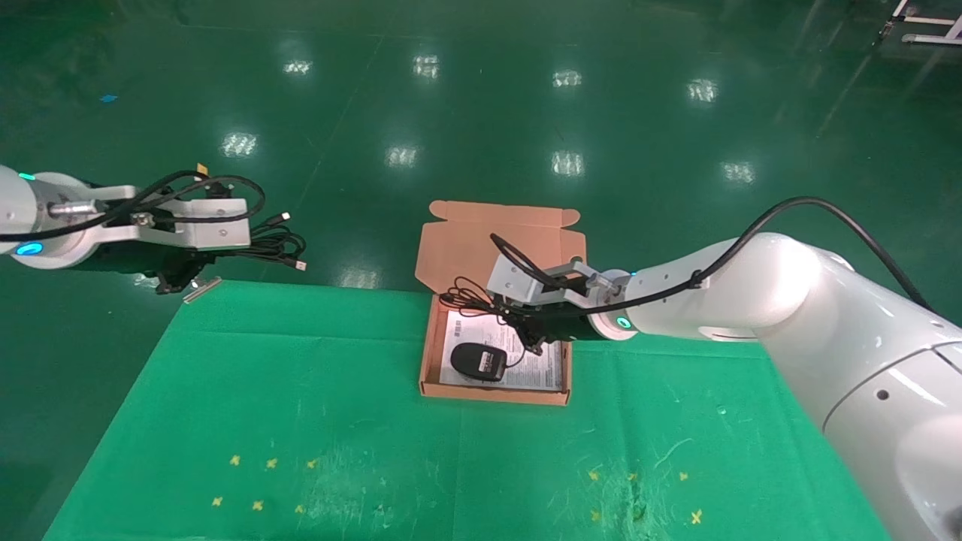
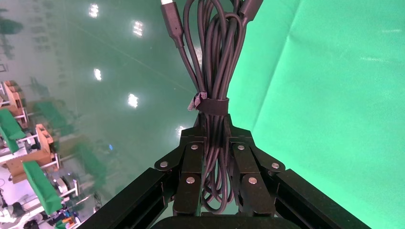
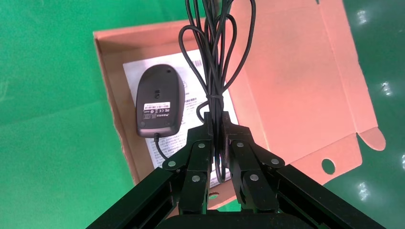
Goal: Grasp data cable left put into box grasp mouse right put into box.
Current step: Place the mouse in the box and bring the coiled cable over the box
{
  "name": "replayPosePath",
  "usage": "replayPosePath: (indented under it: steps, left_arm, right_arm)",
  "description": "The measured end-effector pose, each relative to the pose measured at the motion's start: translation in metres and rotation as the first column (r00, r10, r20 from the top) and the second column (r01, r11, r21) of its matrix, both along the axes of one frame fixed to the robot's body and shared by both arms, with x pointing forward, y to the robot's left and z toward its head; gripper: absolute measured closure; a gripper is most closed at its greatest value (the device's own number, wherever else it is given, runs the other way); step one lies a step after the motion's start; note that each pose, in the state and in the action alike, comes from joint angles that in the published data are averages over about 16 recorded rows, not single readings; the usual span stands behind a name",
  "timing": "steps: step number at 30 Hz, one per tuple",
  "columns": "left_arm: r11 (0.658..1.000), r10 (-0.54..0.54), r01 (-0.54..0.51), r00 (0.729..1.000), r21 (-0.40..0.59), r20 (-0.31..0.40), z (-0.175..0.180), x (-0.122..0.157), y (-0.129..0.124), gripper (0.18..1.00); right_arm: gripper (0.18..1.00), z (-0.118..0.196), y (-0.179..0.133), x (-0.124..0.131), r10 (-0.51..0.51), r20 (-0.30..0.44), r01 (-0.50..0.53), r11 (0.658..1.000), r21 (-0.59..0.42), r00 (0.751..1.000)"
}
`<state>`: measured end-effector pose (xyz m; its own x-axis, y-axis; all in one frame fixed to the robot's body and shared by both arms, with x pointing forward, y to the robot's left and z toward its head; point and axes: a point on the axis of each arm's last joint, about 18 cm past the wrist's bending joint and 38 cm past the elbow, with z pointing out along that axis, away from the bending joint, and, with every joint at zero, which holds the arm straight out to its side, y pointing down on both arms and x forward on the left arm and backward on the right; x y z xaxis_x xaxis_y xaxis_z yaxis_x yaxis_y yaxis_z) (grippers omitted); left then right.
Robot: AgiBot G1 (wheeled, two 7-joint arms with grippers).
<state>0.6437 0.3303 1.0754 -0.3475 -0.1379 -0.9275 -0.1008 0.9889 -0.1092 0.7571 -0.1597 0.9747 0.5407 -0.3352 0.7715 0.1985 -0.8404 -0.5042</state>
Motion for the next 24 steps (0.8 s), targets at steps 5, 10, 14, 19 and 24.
replayPosePath:
  steps: [5,10,14,19,24]
  left_arm:
    - [1.0,-0.01,0.01,1.0,-0.001,-0.005,-0.003,0.002,-0.003,0.945]
    - [0.999,-0.038,0.037,0.999,-0.01,-0.016,-0.011,0.008,-0.012,0.945]
    - [0.997,-0.076,0.076,0.997,-0.021,-0.027,-0.02,0.018,-0.025,0.945]
    - [0.989,-0.144,0.142,0.989,-0.04,-0.042,-0.035,0.037,-0.049,0.945]
    - [0.974,-0.222,0.22,0.974,-0.052,-0.047,-0.051,0.06,-0.078,0.945]
  right_arm:
    - [0.97,-0.006,-0.004,0.0,-0.017,-0.015,0.017,1.0,-0.011,1.0]
    - [0.959,-0.008,-0.008,-0.001,-0.015,-0.012,0.015,1.0,-0.026,1.0]
    - [0.937,-0.006,-0.014,-0.002,-0.014,-0.003,0.014,0.999,-0.036,1.0]
    - [0.885,0.001,-0.03,-0.002,-0.029,0.02,0.03,0.999,-0.045,0.999]
    - [0.816,0.014,-0.056,-0.002,-0.061,0.052,0.063,0.997,-0.045,0.997]
